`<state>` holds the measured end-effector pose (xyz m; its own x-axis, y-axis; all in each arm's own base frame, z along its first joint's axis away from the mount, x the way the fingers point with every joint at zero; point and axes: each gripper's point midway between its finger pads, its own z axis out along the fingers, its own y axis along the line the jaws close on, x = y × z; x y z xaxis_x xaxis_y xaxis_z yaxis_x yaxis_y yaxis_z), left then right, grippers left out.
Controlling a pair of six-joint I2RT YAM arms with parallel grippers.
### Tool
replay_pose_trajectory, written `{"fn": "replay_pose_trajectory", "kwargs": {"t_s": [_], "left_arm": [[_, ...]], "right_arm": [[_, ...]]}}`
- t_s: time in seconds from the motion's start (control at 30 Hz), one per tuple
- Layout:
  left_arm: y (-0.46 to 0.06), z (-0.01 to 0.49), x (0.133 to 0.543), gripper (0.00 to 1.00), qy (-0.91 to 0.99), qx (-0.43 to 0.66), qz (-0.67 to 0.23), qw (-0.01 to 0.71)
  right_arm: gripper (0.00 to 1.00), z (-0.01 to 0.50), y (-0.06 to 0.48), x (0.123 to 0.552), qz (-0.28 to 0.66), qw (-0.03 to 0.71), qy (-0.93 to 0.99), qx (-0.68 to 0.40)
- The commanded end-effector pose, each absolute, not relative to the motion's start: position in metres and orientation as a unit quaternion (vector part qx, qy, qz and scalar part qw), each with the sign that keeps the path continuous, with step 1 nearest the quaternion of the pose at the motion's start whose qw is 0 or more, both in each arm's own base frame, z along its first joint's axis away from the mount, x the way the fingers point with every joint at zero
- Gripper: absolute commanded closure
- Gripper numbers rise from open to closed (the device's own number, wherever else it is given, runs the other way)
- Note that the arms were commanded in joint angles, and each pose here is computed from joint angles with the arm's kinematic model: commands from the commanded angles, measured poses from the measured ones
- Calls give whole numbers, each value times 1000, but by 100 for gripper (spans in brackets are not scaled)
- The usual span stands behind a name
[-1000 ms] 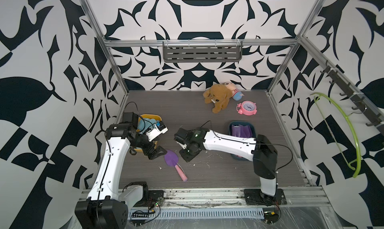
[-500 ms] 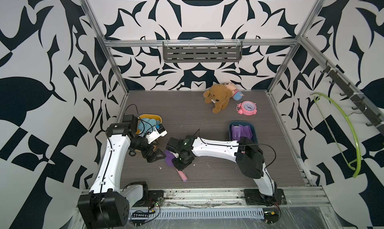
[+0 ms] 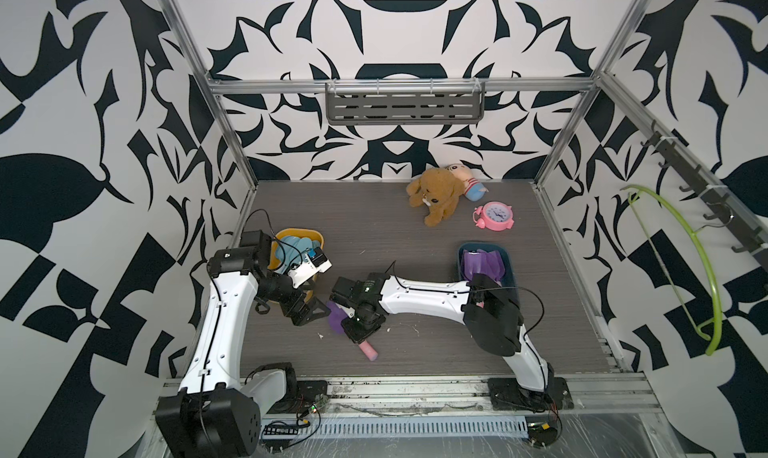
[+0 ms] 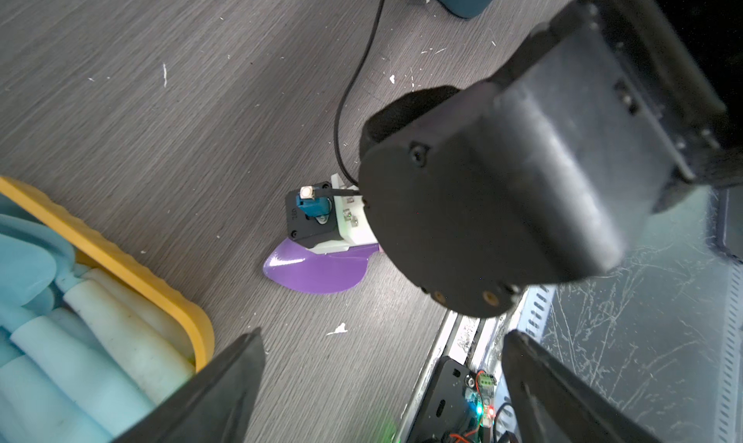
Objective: Sort the small shovels by color and place them into the storage box
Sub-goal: Pick up the shovel from the center of the board.
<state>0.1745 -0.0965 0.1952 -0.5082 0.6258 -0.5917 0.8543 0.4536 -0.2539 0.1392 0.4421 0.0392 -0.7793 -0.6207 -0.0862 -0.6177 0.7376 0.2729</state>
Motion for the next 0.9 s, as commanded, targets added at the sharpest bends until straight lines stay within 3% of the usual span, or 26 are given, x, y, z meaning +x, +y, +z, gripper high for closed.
{"fn": "replay_pose_trajectory", "kwargs": {"t_s": [0.0,0.63,0.87], "left_arm": [[-101,201,170,0,819,447,-283,222],[-103,202,174,0,817,441,-298,220],[-107,206,177,1,813,437,-316,222]], "right_arm": [[70,38,439,144,-126,-5,-937,326],[71,9,396,156,-15,-10,-948,317],[89,22,381,169,8,-43,-949,314]]}}
